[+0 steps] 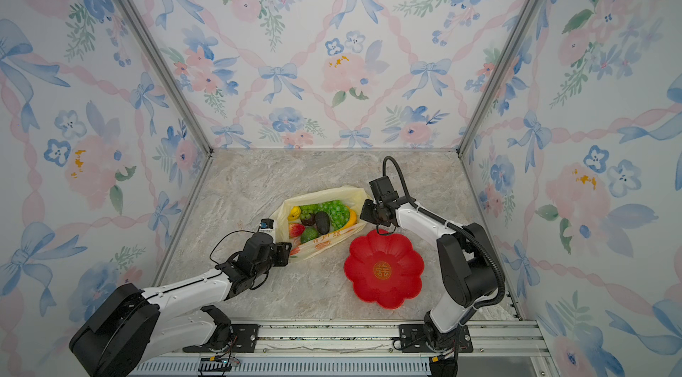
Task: Take fruits out of the plastic bag
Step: Move the plastic bag to the center of the table.
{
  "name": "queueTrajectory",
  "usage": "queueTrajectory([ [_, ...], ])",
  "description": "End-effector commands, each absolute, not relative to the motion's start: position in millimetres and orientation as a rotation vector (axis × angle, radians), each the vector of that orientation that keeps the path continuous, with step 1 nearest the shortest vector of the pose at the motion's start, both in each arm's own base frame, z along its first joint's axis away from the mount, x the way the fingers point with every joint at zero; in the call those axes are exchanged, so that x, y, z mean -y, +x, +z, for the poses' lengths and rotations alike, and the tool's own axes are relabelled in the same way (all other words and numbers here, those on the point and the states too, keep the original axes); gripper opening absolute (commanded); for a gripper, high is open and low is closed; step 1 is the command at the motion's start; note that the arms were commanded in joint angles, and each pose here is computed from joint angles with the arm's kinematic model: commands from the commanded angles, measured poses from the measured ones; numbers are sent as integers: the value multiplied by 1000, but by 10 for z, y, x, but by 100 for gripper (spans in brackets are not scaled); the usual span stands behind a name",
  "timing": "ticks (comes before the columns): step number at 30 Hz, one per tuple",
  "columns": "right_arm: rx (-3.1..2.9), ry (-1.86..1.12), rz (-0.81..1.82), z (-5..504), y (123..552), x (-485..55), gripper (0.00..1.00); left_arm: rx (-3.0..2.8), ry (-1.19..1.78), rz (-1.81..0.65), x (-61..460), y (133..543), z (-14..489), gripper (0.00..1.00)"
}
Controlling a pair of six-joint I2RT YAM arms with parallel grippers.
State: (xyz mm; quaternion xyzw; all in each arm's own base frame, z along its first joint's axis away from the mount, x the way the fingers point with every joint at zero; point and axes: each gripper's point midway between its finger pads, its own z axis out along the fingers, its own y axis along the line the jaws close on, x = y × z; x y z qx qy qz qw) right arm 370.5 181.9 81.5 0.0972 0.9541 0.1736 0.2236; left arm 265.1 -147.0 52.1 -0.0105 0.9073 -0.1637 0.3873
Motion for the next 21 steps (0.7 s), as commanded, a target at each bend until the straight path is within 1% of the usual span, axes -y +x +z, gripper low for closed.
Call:
queueTrajectory([
  [1,-2624,244,454,841,3682,-1787,0,-2297,-55,-322,1321,2655,726,57],
  [3,-2620,247,450,860,3681,-1777,0,-2261,-94,-255,1189,2672,912,69],
  [5,-2621,247,444,861,3675,-1768,0,-2241,-157,-185,1045,2674,1066,78],
  [11,-2613,243,457,873,3673,-1783,1,-2191,-145,-195,1110,2806,1452,86],
  [14,-2610,238,469,881,3677,-1803,1,-2205,-109,-99,1137,2981,1484,94],
  [17,-2611,228,485,874,3676,-1844,1,-2282,-85,16,1153,3191,1312,95],
  [18,-2611,226,490,874,3681,-1855,1,-2293,-86,21,1201,3297,1311,95],
  [21,-2612,215,497,864,3685,-1893,1,-2369,-117,64,1209,3476,1057,92],
])
